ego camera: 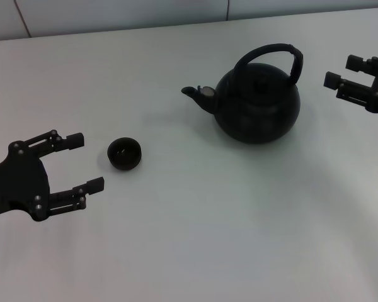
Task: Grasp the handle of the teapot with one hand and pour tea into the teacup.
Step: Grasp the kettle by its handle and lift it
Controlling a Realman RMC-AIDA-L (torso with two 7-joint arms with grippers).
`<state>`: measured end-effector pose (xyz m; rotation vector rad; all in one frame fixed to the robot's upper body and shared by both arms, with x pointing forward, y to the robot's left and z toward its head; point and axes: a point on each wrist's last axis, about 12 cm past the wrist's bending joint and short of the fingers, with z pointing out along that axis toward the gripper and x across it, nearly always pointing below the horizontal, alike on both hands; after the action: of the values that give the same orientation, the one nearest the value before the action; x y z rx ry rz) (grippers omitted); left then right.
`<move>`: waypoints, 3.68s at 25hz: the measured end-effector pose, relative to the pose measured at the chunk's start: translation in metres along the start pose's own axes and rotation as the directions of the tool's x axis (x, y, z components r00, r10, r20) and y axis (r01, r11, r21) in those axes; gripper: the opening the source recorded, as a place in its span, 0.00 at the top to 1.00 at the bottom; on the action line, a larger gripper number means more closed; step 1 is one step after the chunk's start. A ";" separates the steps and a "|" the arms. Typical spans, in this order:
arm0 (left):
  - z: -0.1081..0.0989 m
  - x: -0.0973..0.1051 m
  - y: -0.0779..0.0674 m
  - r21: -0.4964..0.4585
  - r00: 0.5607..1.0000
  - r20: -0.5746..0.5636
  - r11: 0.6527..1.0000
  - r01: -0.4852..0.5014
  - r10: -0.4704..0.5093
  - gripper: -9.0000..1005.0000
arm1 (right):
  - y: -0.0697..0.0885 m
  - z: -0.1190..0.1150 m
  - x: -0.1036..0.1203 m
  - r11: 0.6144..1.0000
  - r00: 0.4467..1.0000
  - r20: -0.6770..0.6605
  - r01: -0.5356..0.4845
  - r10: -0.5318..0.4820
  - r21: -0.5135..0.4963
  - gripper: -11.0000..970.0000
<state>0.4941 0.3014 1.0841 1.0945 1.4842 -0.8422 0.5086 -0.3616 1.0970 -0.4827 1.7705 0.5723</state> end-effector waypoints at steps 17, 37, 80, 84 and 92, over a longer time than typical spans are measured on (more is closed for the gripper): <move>0.000 0.002 -0.001 -0.004 1.000 -0.004 1.000 0.002 -0.002 0.20 | -0.003 0.027 0.015 0.998 0.999 -0.022 -0.048 0.048 0.030 0.28; 0.002 0.007 0.001 -0.010 0.999 -0.048 1.000 -0.002 0.002 0.20 | -0.006 0.066 0.017 0.993 0.995 -0.044 -0.091 0.095 0.074 0.28; 0.008 0.005 0.006 -0.024 0.998 -0.054 1.000 -0.016 0.015 0.20 | -0.005 0.080 0.018 0.996 0.997 -0.062 -0.037 0.042 0.079 0.83; 0.008 0.005 0.006 -0.025 0.998 -0.054 1.000 -0.017 0.016 0.20 | -0.004 0.080 0.018 0.996 0.997 -0.061 -0.035 0.040 0.078 0.85; 0.008 0.005 0.006 -0.025 0.998 -0.054 1.000 -0.016 0.015 0.20 | -0.004 0.082 0.017 0.996 0.998 -0.059 -0.034 0.038 0.076 0.86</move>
<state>0.5024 0.2970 1.0780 1.1161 1.5250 -0.7869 0.5690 -0.3158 1.0617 -0.4202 1.8547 0.5188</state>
